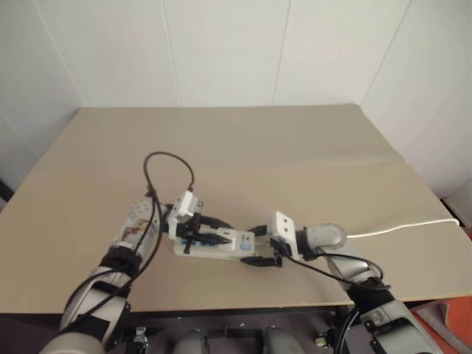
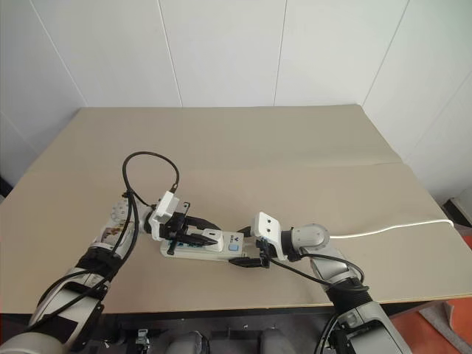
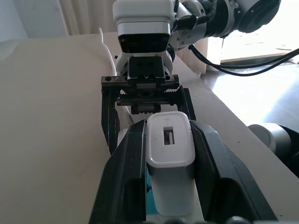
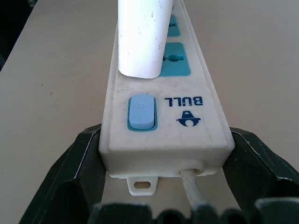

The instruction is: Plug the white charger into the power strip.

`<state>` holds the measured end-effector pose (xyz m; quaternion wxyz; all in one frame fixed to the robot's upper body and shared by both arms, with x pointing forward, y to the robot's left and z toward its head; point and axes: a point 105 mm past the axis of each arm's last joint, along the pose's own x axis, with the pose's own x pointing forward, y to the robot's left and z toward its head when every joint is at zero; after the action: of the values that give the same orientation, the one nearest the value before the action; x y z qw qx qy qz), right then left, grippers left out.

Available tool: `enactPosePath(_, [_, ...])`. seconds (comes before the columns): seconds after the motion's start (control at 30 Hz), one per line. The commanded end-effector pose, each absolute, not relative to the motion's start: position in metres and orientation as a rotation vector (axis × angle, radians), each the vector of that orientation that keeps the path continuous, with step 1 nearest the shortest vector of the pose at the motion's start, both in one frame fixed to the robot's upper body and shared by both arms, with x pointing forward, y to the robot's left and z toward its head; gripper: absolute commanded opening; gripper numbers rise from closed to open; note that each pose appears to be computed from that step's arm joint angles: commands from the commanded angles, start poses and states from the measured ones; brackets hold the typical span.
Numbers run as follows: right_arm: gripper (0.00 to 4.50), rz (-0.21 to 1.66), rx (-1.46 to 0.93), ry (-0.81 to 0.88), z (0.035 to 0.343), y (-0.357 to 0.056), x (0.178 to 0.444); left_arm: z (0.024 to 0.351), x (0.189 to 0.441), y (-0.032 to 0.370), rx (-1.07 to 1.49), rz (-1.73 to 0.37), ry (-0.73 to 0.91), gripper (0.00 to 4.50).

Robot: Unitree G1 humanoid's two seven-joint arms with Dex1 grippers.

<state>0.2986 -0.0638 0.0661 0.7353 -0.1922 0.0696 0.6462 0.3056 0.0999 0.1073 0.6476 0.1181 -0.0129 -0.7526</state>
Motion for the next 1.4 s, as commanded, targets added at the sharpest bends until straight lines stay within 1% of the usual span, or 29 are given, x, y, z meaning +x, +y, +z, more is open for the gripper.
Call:
enactPosePath(0.03, [3.44,1.5,-0.446,0.236,0.046,-0.06,0.283,0.065,0.298,0.115,0.305,-1.684,0.173,1.02])
enactPosePath(0.47, [3.44,1.499,-0.456,0.237,0.045,-0.06,0.284,0.061,0.298,0.12,0.263,-1.642,0.198,1.02])
enactPosePath(0.53, [3.44,1.5,-0.457,0.236,0.044,-0.06,0.284,0.063,0.295,0.121,0.253,-1.661,0.185,1.76])
enactPosePath(0.67, [3.44,1.501,-0.462,0.231,0.044,-0.06,0.285,0.065,0.29,0.121,0.268,-1.68,0.151,2.84])
enactPosePath(0.8, [3.44,1.502,-0.465,0.23,0.044,-0.06,0.286,0.065,0.285,0.122,0.293,-1.694,0.144,4.05])
enactPosePath(0.87, [3.44,1.505,-0.469,0.229,0.044,-0.06,0.287,0.067,0.283,0.123,0.295,-1.694,0.141,4.47])
enactPosePath(0.97, [3.44,1.507,-0.472,0.227,0.044,-0.059,0.288,0.074,0.283,0.127,0.311,-1.693,0.131,4.47])
enactPosePath(1.1, [3.44,1.513,-0.468,0.23,0.045,-0.059,0.288,0.093,0.284,0.135,0.33,-1.69,0.131,4.47])
enactPosePath(1.27, [3.44,1.454,-0.422,0.22,0.05,-0.06,0.294,0.149,0.288,0.16,0.327,-1.621,0.009,4.47])
enactPosePath(1.33, [4.16,1.459,-0.412,0.213,0.054,-0.062,0.293,0.169,0.291,0.175,0.347,-1.565,-0.034,4.5])
enactPosePath(1.37, [4.37,1.461,-0.406,0.208,0.056,-0.063,0.292,0.178,0.292,0.182,0.357,-1.537,-0.051,4.5])
enactPosePath(1.4, [4.47,1.454,-0.395,0.195,0.061,-0.066,0.292,0.187,0.293,0.191,0.373,-1.499,-0.062,4.5])
